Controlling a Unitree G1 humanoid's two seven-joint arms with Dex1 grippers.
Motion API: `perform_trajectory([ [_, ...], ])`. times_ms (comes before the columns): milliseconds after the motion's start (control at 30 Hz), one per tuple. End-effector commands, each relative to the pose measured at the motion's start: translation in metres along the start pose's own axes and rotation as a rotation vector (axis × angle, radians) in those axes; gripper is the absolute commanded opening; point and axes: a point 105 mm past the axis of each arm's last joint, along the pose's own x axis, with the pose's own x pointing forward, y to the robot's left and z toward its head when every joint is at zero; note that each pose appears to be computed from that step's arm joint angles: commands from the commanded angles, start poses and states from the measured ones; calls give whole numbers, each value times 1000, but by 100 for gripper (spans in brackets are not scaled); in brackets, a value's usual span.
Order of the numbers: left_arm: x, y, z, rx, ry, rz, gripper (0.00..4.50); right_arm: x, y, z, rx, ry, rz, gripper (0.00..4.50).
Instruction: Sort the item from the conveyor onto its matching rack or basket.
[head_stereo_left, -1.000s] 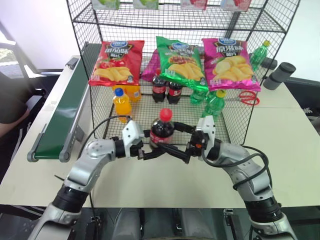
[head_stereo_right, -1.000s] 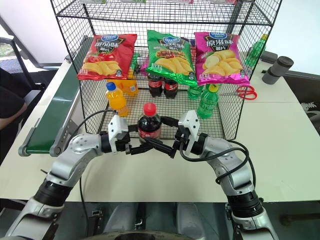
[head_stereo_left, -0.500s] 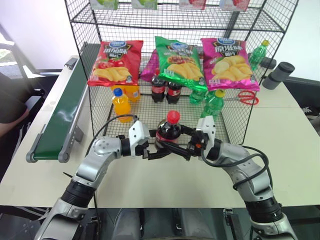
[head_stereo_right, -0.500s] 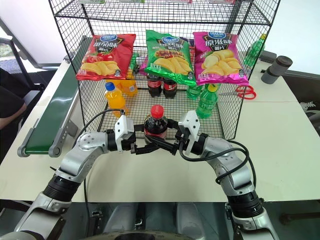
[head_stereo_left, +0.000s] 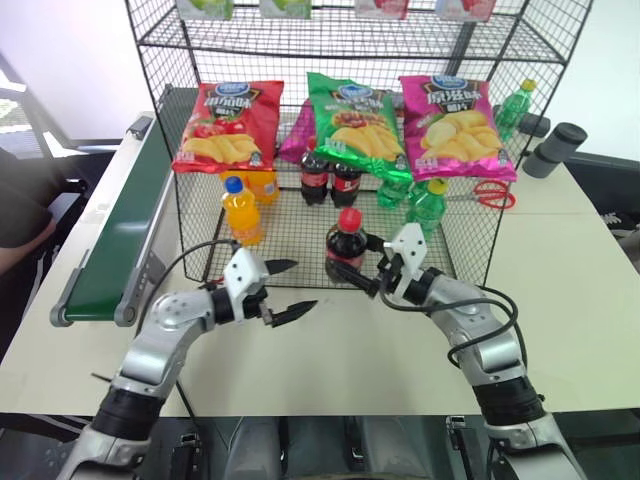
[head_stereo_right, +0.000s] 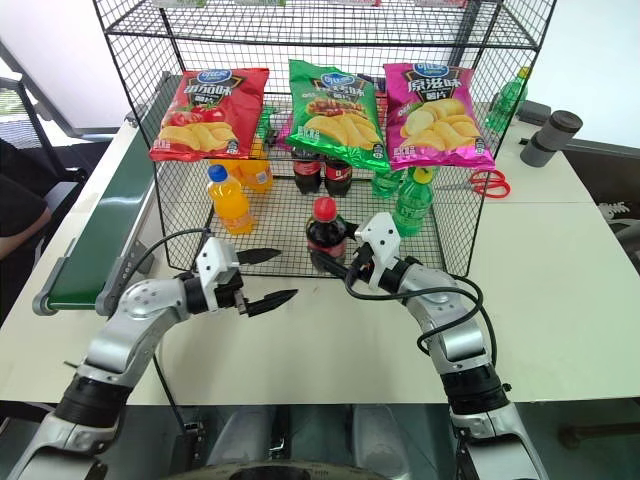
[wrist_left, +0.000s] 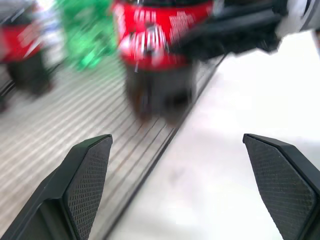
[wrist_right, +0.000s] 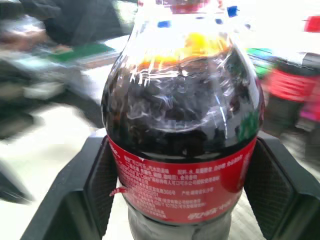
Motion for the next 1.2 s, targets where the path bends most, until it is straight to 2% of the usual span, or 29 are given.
perform_trajectory([
  [33, -18, 10, 10, 51, -43, 119, 446, 14, -22, 11, -58, -85, -158, 294],
  [233, -30, 15, 14, 10, -116, 263, 446, 37, -38, 0, -36, -127, -282, 294],
  [467, -30, 13, 19, -42, -165, 312, 446, 59, -47, -5, -13, -132, -330, 294],
  [833, -27, 10, 17, -54, -165, 320, 446, 75, -39, -19, 45, -92, -266, 294],
  [933, -26, 10, 17, -55, -167, 318, 450, 74, -40, -19, 54, -97, -261, 446],
  [1033, -24, 10, 18, -56, -171, 311, 450, 70, -43, -15, 38, -118, -268, 446],
  [1200, -22, 12, 22, -55, -181, 304, 450, 45, -47, -8, -46, -159, -210, 446],
])
